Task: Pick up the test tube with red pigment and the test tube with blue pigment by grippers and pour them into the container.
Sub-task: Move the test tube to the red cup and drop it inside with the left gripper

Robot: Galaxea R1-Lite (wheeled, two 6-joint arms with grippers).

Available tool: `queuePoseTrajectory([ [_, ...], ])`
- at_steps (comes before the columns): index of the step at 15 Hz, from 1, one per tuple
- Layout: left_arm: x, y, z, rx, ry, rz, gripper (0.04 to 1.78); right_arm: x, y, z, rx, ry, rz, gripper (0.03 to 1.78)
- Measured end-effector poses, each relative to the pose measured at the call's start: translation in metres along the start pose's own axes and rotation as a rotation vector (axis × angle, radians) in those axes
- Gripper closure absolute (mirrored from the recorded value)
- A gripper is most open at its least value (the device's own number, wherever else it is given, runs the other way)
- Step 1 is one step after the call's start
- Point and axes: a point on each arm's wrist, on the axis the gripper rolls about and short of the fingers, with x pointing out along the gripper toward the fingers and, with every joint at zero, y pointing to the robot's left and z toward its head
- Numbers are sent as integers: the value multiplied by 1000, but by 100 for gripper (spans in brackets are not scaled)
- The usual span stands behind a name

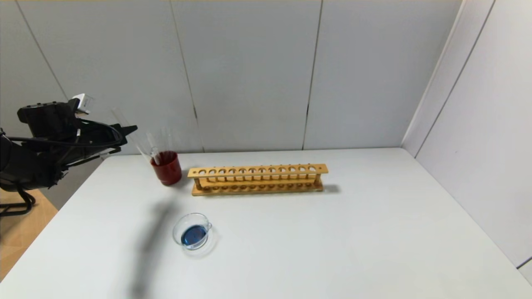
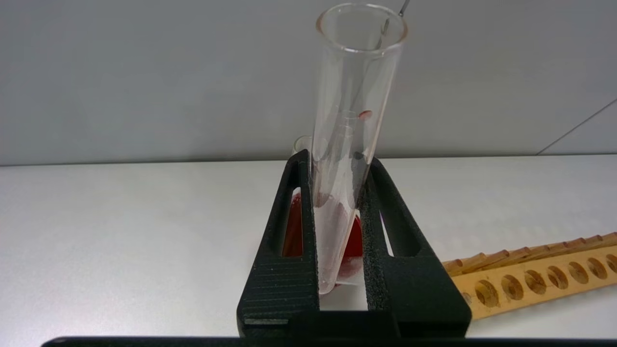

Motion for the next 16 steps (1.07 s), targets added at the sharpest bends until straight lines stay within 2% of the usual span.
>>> queuePoseTrajectory([
  [16, 26, 10, -14, 9, -9, -8, 151, 0, 0, 0, 0, 0, 0, 6],
])
